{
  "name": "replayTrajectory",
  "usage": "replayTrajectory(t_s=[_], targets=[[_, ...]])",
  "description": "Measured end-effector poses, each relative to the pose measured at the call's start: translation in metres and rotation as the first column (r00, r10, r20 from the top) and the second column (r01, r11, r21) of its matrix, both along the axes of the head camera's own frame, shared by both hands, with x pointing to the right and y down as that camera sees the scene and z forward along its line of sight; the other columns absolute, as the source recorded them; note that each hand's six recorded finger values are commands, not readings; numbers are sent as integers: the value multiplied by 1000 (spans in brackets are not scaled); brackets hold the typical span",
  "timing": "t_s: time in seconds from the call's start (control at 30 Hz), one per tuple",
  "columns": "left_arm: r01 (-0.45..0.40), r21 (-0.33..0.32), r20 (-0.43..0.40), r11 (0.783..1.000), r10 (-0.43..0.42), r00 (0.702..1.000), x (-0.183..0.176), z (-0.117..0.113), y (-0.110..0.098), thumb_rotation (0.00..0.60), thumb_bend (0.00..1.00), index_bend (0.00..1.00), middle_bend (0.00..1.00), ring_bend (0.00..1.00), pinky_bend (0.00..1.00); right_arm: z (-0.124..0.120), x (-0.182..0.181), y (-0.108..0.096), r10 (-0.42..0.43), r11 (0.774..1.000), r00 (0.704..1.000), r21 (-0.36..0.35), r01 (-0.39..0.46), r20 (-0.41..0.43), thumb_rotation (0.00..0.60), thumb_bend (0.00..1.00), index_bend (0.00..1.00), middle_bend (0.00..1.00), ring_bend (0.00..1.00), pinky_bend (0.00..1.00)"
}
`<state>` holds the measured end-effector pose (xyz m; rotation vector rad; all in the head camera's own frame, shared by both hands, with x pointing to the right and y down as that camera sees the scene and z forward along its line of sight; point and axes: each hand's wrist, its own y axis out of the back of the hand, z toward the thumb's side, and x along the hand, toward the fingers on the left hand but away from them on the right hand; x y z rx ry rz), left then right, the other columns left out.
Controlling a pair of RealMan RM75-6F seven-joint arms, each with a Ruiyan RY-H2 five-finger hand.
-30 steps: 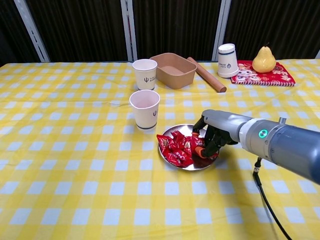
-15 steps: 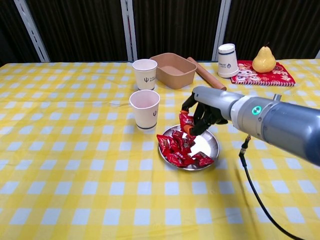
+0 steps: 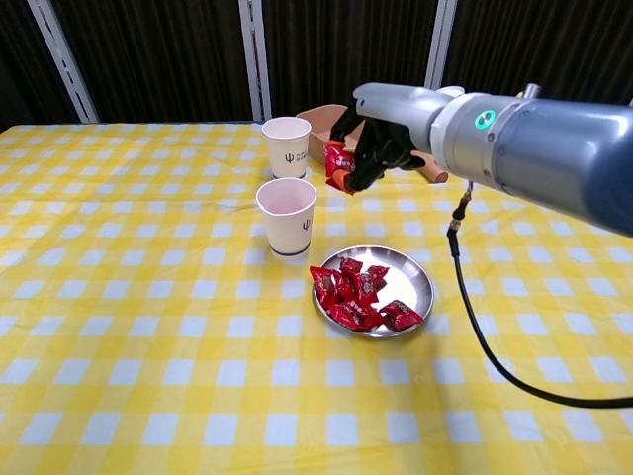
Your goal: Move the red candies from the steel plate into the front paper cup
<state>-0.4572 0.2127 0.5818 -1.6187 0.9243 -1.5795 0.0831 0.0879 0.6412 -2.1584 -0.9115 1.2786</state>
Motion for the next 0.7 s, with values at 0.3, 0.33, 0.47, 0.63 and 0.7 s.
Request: replayTrajectory(t_s=[0.3, 0.33, 0.47, 0.63, 0.7], targets=[[-3, 7, 13, 1000, 3, 1000, -2, 0, -2, 600, 0, 19, 0, 0, 0, 7, -26, -15, -19, 1000, 1000, -2, 19, -11, 600, 602, 607, 823, 966, 912], [-2, 6, 13, 1000, 2, 1000, -2, 0, -2, 600, 0, 19, 0, 0, 0, 10, -28, -17, -17, 1000, 1000, -4, 17, -16, 600, 601, 606, 823, 966, 911], [0, 3, 14, 1000, 0, 1000, -2, 1, -2, 600, 0, 19, 0, 0, 0, 19, -33, -23, -10, 1000, 1000, -14, 9, -28, 600, 602, 606, 823, 966, 911], [1, -1, 13, 1000, -1, 1000, -2, 2, -2, 600, 0, 19, 0, 0, 0, 30, -39, -24, -8, 999, 1000, -36, 7, -28, 600, 602, 606, 823, 966, 911], [2, -2, 13, 1000, -2, 1000, -2, 2, -2, 600, 0, 19, 0, 0, 0, 33, -41, -22, -11, 999, 1000, -45, 9, -25, 600, 602, 606, 823, 966, 911]])
